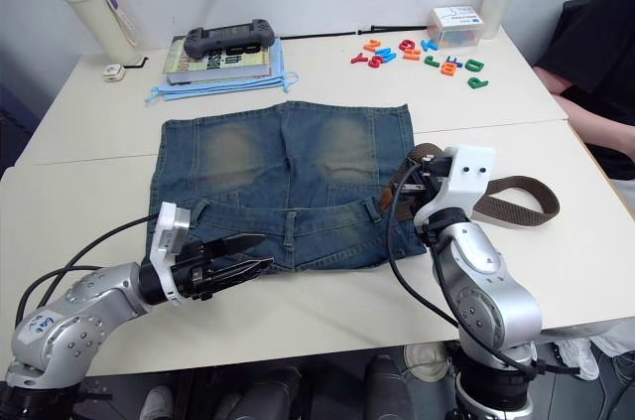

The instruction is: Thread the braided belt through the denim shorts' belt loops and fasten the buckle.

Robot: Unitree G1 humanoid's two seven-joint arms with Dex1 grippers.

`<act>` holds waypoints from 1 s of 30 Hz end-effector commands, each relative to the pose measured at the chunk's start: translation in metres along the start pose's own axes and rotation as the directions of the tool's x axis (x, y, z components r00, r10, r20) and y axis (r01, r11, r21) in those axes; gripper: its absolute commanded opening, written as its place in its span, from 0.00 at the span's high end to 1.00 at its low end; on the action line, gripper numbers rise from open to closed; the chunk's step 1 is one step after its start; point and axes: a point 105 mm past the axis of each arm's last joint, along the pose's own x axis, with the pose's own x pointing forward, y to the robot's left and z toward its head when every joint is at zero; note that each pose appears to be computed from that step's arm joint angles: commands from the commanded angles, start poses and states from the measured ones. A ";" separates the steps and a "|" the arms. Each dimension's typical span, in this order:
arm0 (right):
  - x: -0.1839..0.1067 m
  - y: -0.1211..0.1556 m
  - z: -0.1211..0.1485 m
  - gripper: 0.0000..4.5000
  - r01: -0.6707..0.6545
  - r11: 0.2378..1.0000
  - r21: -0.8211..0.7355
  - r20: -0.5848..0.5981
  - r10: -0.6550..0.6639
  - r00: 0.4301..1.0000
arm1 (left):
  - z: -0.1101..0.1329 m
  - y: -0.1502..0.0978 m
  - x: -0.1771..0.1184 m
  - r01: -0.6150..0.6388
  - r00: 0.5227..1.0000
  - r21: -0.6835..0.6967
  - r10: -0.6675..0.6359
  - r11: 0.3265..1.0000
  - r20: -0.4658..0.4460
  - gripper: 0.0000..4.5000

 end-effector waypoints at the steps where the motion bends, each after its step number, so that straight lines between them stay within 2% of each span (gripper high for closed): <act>1: -0.001 0.004 0.004 1.00 -0.016 1.000 -0.010 0.032 0.016 0.999 | 0.005 -0.004 0.000 0.012 1.000 0.027 -0.012 1.000 0.010 0.27; 12: 0.001 0.009 -0.013 1.00 -0.036 0.999 -0.031 -0.014 0.036 0.999 | 0.004 -0.004 -0.001 0.004 1.000 0.026 -0.004 1.000 0.014 0.27; 19: 0.001 0.013 -0.018 1.00 -0.051 0.999 0.009 -0.024 0.051 0.998 | 0.005 -0.004 -0.001 0.003 1.000 0.024 -0.003 1.000 0.017 0.27; 23: 0.002 0.018 -0.036 1.00 -0.058 0.990 0.132 -0.113 0.073 0.991 | 0.005 -0.005 0.000 0.005 1.000 0.022 -0.006 1.000 0.016 0.27; 30: 0.007 0.012 -0.070 1.00 -0.005 0.968 0.251 -0.289 0.080 0.954 | 0.006 -0.005 0.001 0.008 1.000 0.020 -0.008 1.000 0.015 0.27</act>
